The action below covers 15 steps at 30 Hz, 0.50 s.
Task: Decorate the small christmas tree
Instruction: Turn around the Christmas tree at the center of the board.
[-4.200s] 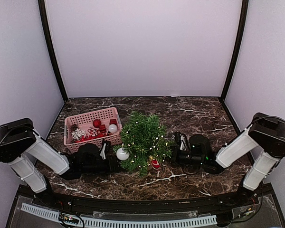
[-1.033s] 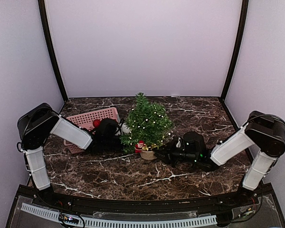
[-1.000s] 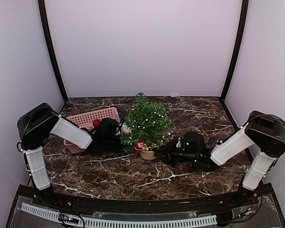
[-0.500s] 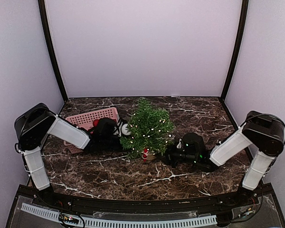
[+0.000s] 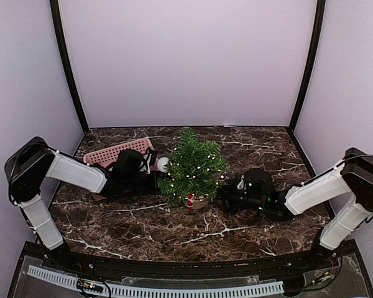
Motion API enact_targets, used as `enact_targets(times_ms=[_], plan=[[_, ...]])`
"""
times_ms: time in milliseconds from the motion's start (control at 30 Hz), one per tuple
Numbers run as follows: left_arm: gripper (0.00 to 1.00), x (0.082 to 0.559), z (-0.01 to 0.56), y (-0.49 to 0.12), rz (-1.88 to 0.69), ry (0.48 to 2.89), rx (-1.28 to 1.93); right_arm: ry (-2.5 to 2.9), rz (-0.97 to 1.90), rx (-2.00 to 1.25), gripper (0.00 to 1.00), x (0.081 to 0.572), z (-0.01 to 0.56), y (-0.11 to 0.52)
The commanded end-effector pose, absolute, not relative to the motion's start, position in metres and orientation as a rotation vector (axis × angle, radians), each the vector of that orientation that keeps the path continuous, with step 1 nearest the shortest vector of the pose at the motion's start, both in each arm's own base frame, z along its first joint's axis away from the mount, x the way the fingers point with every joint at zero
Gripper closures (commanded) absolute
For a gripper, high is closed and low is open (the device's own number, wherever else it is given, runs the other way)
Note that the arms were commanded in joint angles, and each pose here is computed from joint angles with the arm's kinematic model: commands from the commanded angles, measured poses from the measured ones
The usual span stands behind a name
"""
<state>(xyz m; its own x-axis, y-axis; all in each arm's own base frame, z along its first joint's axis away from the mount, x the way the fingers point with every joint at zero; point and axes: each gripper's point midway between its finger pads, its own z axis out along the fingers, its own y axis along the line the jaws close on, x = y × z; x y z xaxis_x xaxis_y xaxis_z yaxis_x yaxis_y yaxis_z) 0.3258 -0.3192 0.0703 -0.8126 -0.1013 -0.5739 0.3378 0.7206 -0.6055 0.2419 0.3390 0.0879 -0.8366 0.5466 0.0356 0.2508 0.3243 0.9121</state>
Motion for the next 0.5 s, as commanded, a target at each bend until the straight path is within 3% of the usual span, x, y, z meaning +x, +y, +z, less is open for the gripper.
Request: enact_targets(times_ms=[0,300,467], plan=[[0.37,0.325,0.083,-0.295,-0.905,2.31,0.139,2.304,1.334,0.716,0.52,0.243,0.087,0.313],[0.37,0.309,0.092,-0.264,-0.837,2.331,0.082,2.264,1.156,0.791,0.44,0.241,0.076,0.262],[0.37,0.291,0.099,-0.252,-0.869,2.311,0.059,2.215,1.124,0.687,0.52,0.26,0.084,0.247]])
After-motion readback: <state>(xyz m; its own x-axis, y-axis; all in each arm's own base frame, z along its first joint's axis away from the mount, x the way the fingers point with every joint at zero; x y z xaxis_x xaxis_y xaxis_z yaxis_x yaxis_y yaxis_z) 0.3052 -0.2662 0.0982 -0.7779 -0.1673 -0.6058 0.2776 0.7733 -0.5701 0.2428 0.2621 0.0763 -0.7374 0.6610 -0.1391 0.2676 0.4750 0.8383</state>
